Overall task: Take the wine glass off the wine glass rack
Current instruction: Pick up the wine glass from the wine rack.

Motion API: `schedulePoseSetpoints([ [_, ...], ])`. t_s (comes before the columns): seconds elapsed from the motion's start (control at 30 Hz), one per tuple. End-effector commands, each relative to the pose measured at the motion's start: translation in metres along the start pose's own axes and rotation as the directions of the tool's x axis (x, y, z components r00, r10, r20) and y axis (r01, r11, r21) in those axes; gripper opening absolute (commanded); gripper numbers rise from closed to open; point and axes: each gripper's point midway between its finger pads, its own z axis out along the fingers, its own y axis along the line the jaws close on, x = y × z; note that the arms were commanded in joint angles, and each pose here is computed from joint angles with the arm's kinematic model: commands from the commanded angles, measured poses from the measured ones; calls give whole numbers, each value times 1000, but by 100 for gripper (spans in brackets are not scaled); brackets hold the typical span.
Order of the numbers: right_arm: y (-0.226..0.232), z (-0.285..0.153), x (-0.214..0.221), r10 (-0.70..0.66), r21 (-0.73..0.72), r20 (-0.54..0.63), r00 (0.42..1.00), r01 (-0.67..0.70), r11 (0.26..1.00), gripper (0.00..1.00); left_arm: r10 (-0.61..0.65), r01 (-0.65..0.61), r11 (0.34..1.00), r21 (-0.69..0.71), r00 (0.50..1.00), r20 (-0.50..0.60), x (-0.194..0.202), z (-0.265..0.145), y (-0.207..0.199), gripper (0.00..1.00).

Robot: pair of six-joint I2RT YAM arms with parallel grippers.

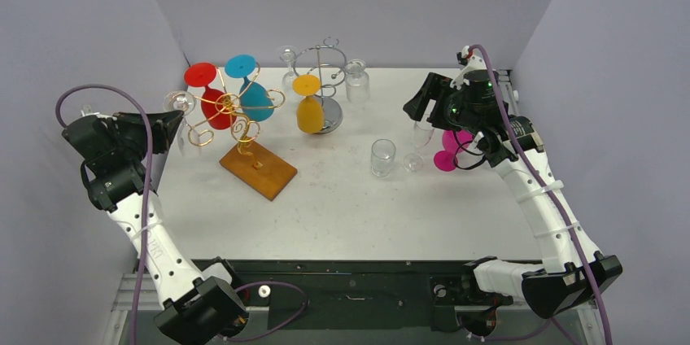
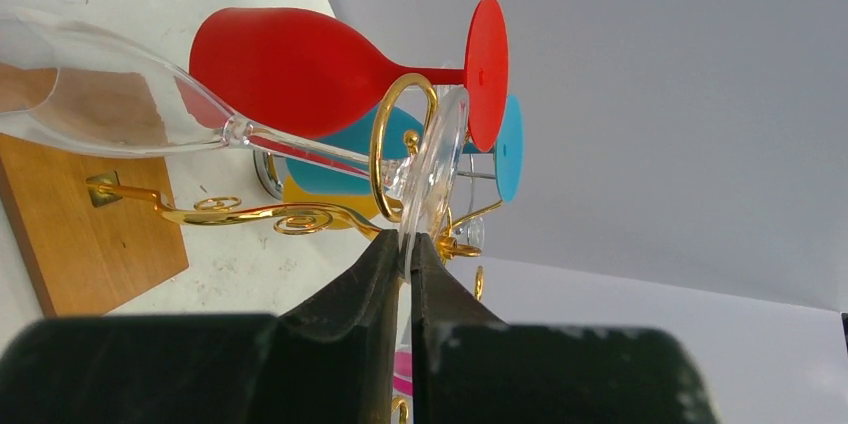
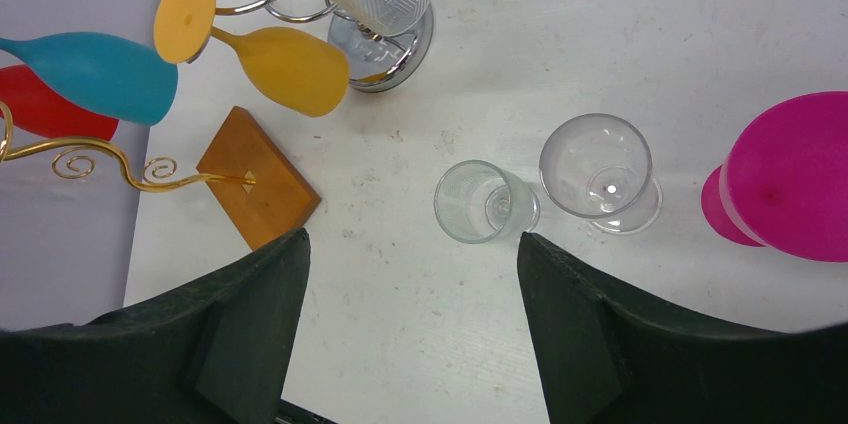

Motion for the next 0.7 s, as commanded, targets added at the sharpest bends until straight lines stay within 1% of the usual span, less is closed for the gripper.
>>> schedulePoseSetpoints([
  [0.0,2,2,-8,-8,-3,37,999,8,1000,71,23,-24,996,81,1000,5,0,-5,-19,0],
  [0.27,1,4,-7,-6,2,35,999,6,1000,71,-5,3,992,130,1000,16,-4,-7,-31,0],
  [0.5,1,4,-8,-6,3,36,999,6,1000,70,0,-4,984,179,1000,20,-8,-11,-48,0],
  [0.67,0,5,-7,-7,6,34,999,7,1000,70,-7,2,982,190,1000,26,-10,-10,-49,0],
])
